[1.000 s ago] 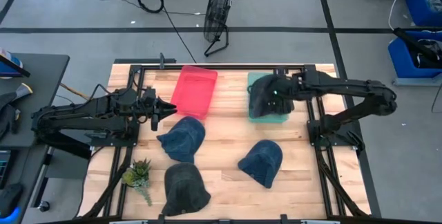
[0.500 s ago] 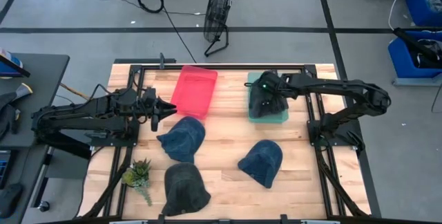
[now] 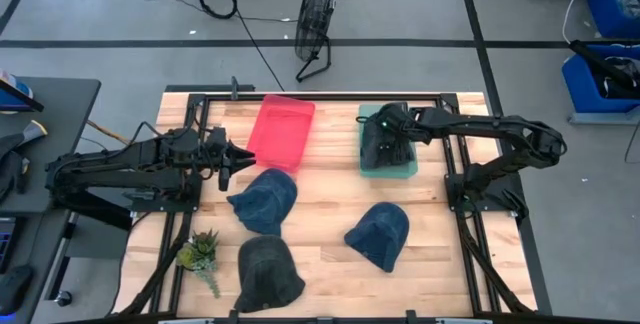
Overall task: Pick & Place hat
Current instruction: Put the top black cap into the blue bin, then put the left blue cap into the red bin
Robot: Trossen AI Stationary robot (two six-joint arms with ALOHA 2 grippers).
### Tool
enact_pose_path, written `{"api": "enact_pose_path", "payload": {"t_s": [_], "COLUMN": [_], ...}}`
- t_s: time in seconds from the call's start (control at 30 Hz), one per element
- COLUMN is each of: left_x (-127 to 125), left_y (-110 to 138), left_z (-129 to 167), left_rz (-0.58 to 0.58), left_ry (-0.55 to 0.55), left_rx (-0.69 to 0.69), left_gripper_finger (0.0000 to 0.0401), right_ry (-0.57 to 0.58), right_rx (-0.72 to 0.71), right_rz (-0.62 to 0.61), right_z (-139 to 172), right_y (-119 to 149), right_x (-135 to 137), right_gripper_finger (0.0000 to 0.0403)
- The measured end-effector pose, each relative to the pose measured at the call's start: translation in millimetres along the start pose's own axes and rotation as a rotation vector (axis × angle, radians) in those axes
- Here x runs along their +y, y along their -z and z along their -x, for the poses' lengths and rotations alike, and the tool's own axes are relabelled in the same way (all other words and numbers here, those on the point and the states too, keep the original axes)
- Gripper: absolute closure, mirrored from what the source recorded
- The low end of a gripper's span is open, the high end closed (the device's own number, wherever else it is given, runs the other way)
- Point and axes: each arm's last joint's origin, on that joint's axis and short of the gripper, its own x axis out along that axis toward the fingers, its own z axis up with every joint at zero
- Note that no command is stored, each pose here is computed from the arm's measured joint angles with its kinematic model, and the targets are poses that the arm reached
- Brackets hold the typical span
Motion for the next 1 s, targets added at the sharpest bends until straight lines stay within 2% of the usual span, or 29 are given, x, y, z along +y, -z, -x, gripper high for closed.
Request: {"api": "enact_pose_path", "payload": {"t_s": [0.07, 0.17, 0.27, 0.37, 0.47, 0.63, 0.8, 1.0], "left_x": [0, 0, 0, -2, -5, -13, -23, -44], "left_y": [0, 0, 0, -3, -10, -19, -29, -54], "left_z": [0, 0, 0, 0, 0, 4, 3, 5], "left_rz": [0.000, -0.001, -0.001, -0.002, -0.023, -0.137, -0.165, -0.224], "left_ry": [0.000, 0.001, 0.007, 0.046, 0.079, 0.129, 0.155, 0.207], "left_rx": [0.000, 0.001, 0.000, -0.024, -0.091, -0.181, -0.177, -0.104], "left_gripper_finger": [0.0289, 0.0289, 0.0289, 0.0289, 0.0289, 0.0289, 0.0289, 0.0289], "right_ry": [0.000, 0.067, 0.160, 0.180, 0.151, 0.023, -0.162, -0.281], "right_rx": [0.006, 0.043, 0.095, 0.147, 0.190, 0.141, -0.032, -0.140], "right_rz": [-0.015, -0.016, 0.017, 0.067, 0.021, -0.167, -0.296, -0.390], "right_z": [0, 2, 8, 17, 35, 74, 107, 128], "right_y": [0, 1, 1, 1, 0, -10, -26, -33], "right_x": [0, 0, 4, 12, 13, 6, -1, 0], "right_gripper_finger": [0.0317, 0.0293, 0.0274, 0.0262, 0.0258, 0.0264, 0.0277, 0.0293]}}
